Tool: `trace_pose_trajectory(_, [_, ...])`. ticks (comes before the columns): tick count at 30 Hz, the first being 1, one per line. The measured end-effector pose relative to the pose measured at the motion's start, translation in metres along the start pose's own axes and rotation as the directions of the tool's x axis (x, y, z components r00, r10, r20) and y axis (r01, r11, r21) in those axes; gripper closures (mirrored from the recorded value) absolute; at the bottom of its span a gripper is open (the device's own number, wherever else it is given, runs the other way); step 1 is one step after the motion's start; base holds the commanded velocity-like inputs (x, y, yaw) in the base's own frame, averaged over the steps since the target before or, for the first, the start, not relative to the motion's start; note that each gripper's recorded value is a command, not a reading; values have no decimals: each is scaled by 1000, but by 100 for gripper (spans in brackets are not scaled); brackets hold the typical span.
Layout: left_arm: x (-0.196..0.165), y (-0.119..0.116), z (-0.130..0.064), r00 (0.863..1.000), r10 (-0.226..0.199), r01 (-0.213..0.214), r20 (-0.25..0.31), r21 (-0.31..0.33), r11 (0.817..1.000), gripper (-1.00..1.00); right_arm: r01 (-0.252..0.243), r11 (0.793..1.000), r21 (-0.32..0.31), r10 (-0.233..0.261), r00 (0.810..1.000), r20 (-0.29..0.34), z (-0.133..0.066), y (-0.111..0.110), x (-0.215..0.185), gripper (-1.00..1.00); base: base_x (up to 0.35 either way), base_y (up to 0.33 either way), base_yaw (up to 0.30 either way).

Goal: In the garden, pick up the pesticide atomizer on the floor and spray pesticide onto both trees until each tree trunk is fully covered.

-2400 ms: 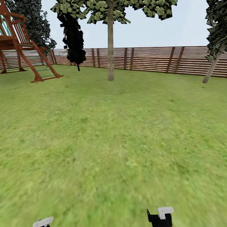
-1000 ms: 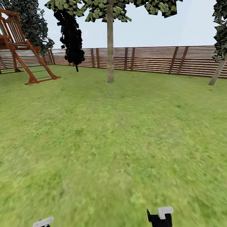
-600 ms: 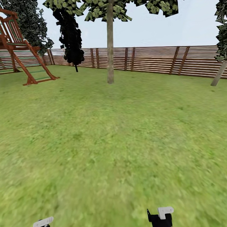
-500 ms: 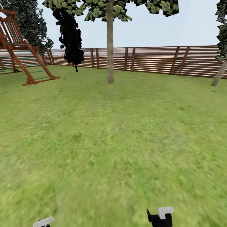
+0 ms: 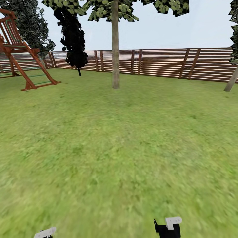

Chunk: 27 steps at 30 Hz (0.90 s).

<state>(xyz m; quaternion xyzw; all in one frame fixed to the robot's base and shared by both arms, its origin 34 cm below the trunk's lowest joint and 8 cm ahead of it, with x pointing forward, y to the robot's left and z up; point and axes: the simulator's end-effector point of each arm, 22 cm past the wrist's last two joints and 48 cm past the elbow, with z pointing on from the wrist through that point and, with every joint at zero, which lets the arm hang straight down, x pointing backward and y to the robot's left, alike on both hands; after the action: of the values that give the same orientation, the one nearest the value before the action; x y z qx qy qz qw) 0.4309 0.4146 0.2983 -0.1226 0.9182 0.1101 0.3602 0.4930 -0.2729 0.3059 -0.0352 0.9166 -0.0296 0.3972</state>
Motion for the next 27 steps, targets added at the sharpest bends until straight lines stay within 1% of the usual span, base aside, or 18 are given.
trace_pose_trajectory(27, [0,0,0,1000,0,0,0,0,1000,100,0,1000,0,0,1000,0,0,0,0,-100,340,0,0])
